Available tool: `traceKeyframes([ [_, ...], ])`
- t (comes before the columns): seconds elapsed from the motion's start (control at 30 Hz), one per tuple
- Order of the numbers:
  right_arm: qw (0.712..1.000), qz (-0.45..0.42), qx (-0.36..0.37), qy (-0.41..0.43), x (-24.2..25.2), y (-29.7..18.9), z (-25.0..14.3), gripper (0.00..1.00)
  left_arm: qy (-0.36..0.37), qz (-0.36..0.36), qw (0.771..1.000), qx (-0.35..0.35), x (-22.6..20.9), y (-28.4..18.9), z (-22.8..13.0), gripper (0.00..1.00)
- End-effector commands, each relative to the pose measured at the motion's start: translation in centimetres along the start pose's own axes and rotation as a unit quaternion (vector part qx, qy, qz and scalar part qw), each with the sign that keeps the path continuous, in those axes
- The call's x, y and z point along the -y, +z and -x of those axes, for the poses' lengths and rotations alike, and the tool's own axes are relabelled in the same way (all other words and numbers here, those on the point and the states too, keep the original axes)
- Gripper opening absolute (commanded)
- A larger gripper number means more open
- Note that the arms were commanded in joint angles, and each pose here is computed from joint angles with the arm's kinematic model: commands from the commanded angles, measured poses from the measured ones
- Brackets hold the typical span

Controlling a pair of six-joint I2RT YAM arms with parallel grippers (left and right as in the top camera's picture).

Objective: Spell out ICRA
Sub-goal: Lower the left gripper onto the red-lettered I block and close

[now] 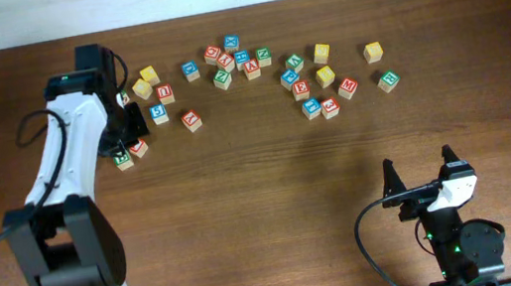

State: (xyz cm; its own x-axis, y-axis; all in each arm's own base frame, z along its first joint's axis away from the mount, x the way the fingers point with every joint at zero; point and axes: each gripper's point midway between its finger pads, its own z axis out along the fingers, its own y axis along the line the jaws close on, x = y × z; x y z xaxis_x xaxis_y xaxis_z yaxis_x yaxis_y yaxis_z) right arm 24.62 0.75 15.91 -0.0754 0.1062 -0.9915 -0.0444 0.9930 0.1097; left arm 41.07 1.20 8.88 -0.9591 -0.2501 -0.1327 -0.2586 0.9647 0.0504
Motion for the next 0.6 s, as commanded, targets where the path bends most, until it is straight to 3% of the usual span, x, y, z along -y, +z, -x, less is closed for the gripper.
traceKeyframes([
  [0.0, 1.0, -0.004, -0.002, 0.002, 0.2, 0.0, -0.3, 0.98, -0.004, 0.018, 0.999, -0.045, -0.2, 2.7, -1.2, 0.03],
  [0.23, 1.0, -0.004, -0.002, 0.002, 0.2, 0.0, -0.3, 0.98, -0.002, 0.023, 0.998, -0.062, 0.1, 5.8, -1.1, 0.06],
  [0.57, 1.0, -0.004, -0.002, 0.002, 0.2, 0.0, -0.2, 0.99, -0.009, 0.008, 1.0, 0.006, 1.0, 7.6, 2.6, 0.11],
])
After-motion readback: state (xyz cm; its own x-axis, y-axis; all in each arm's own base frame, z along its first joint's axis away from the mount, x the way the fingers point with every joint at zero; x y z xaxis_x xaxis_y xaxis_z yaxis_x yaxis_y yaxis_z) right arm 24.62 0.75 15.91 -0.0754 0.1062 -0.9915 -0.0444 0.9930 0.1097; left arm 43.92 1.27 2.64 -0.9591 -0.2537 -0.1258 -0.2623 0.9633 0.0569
